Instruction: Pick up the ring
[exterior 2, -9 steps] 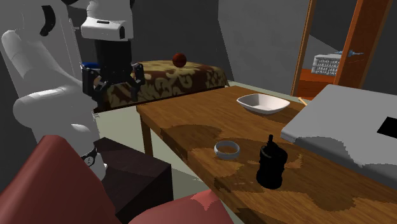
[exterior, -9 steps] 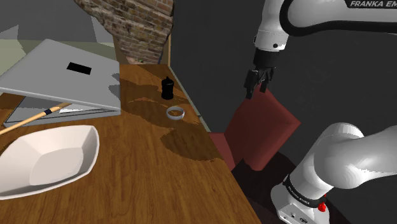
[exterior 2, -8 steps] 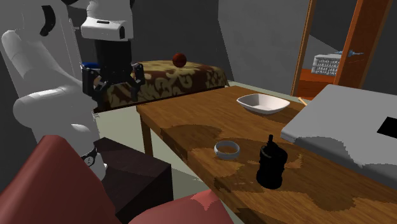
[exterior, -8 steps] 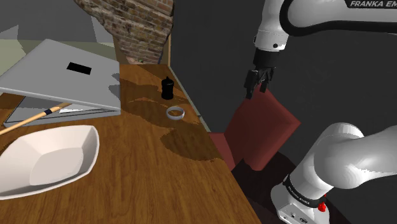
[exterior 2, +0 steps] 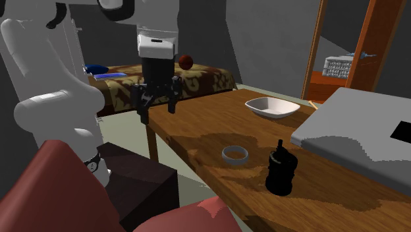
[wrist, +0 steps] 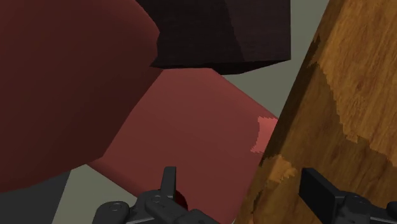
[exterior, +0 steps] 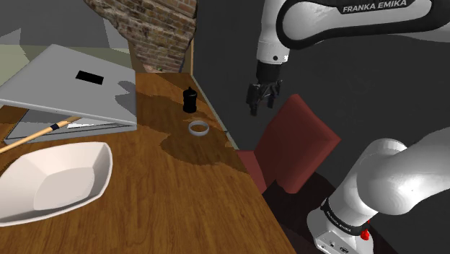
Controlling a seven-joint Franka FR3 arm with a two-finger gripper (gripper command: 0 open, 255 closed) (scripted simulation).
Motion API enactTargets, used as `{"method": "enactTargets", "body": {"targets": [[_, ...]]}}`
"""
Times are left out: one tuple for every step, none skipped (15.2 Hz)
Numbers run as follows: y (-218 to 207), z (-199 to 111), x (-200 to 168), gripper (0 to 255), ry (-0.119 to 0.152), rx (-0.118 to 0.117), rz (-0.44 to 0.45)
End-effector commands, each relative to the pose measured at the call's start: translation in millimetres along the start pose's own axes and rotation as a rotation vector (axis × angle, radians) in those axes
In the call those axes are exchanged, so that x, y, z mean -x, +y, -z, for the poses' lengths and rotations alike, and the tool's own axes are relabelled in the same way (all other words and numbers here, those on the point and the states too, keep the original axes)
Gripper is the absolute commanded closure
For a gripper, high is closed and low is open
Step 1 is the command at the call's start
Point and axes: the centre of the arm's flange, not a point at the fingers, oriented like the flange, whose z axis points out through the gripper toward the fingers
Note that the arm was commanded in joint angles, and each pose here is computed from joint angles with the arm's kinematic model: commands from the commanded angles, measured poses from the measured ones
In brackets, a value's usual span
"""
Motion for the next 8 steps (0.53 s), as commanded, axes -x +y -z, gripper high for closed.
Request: {"method": "enactTargets", "body": {"targets": [[-18.5,-8.2,-18.4,0,0.0,-0.002,0.005],[-27.1,-11.6,-27.8,0,-0.001,-0.003,0.008],[-35.7,-14.9,-37.2,0,-0.001,-0.004,0.01],[-44.3,-18.2,-46.6,0,-0.002,-0.005,0.013],[-53.0,-21.6,-55.9,0,-0.002,-0.006,0.016],[-61.6,-24.9,-65.2,0,-0.003,-0.007,0.018],[-70.4,-28.2,-74.5,0,-0.003,-0.008,0.021],[-79.1,-31.5,-83.8,0,-0.003,-0.009,0.024]]}}
